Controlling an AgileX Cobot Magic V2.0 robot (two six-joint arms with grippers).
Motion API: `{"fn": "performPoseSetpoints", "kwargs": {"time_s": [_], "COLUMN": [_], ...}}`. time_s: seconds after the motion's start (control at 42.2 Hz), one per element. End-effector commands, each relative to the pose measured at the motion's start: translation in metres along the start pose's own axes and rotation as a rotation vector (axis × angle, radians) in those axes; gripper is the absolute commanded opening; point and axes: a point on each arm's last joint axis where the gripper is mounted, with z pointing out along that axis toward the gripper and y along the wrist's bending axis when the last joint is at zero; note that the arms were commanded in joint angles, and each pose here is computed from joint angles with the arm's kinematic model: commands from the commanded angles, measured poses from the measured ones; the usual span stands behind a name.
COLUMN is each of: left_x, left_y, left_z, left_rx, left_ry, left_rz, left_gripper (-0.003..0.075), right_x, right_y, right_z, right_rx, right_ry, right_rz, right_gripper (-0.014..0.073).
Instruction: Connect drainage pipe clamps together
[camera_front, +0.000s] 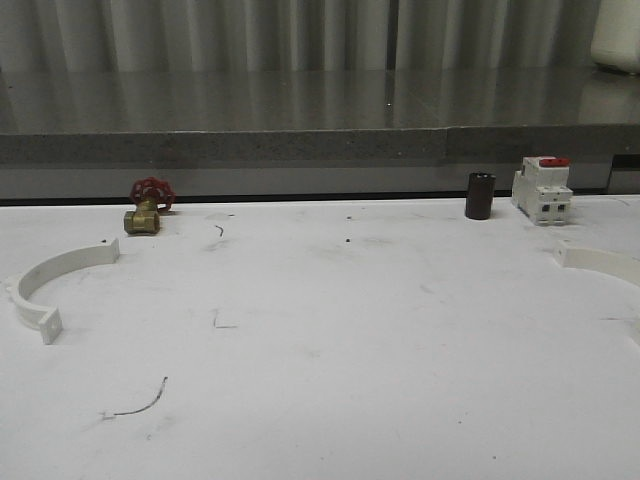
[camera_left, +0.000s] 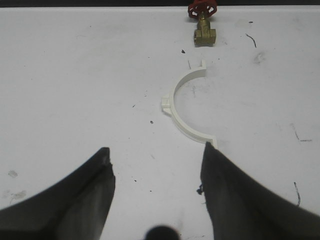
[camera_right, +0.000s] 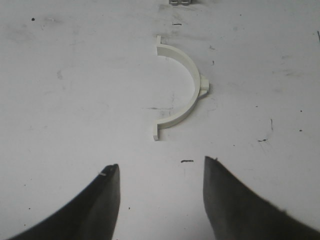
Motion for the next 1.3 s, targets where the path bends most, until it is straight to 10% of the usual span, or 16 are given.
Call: {"fn": "performPoseSetpoints", "kwargs": {"time_s": [0.0,0.474,0.663,1.279], "left_x": [-0.014,-0.040,-0.058,-0.066], "left_y": [-0.001,-0.002,-0.003,-0.017], "left_z": [-0.005,0.041,0.076,0.213], "left_rx": [0.005,0.002,0.003,0.025], "left_ry": [-0.097,0.033,0.115,0.422], "left_rz": [-0.002,0.019,0.013,0.061], "left_gripper": [0.0420,0.0427,0.0542,0.0429], "right_x": [-0.014,-0.014,-0.014,-0.014], "right_y": [0.000,0.000,0.000,0.000], "right_z": [-0.006,-0.006,-0.006,-0.006], "right_rx": [0.007,0.007,0.007,0.007], "right_ry": [-0.092,-0.090,-0.088,-0.088], "right_rz": [-0.015,-0.015,-0.015,-0.015], "right_gripper": [0.0427,0.0427,0.0427,0.0427]}}
